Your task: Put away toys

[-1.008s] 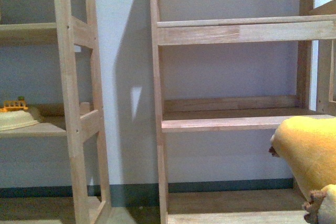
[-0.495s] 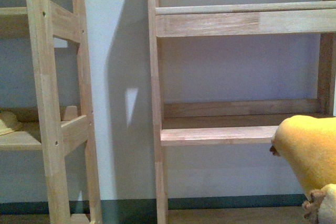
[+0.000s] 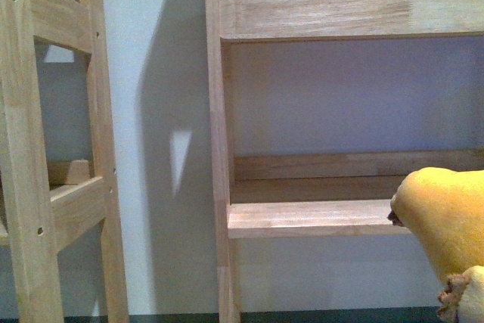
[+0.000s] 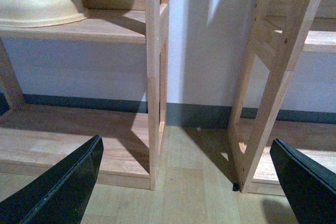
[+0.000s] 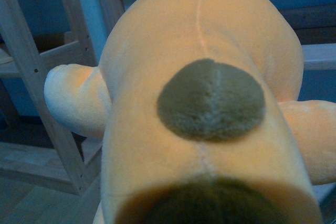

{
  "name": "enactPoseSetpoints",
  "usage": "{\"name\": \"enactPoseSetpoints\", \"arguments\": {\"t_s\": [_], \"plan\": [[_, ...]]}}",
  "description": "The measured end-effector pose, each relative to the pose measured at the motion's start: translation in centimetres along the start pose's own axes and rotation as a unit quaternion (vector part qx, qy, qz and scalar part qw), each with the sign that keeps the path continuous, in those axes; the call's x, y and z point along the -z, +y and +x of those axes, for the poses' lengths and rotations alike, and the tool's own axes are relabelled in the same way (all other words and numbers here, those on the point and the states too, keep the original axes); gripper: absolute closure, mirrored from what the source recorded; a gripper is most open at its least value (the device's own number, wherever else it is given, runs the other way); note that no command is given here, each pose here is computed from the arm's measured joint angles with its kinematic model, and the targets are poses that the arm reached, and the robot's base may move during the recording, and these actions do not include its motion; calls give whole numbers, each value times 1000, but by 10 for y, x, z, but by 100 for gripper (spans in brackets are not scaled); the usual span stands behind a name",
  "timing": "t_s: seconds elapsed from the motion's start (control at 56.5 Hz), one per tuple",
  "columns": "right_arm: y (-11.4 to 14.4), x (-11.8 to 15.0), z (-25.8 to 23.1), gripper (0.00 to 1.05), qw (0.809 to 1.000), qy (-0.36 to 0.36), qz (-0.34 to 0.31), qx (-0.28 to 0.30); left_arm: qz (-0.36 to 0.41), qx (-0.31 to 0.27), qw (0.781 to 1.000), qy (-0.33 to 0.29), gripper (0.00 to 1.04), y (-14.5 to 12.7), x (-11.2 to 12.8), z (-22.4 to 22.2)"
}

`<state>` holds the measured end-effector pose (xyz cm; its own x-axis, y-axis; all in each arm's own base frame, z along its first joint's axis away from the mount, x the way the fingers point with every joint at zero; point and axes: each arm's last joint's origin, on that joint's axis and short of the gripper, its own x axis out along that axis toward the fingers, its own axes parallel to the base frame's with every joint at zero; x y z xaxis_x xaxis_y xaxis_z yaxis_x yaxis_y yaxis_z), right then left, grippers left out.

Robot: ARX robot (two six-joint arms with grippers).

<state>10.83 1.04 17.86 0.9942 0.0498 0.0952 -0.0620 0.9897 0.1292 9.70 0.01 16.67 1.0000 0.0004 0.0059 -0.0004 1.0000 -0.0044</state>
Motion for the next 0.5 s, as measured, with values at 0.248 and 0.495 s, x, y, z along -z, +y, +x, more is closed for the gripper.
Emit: {"name": "enactPoseSetpoints", "arguments": {"t_s": [0.248,0.495], "plan": [[0,0,0,86,1000,0,0,1,0,0,1000,0,6,0,0,0],[0,0,0,86,1000,0,0,1,0,0,1000,0,6,0,0,0]]}}
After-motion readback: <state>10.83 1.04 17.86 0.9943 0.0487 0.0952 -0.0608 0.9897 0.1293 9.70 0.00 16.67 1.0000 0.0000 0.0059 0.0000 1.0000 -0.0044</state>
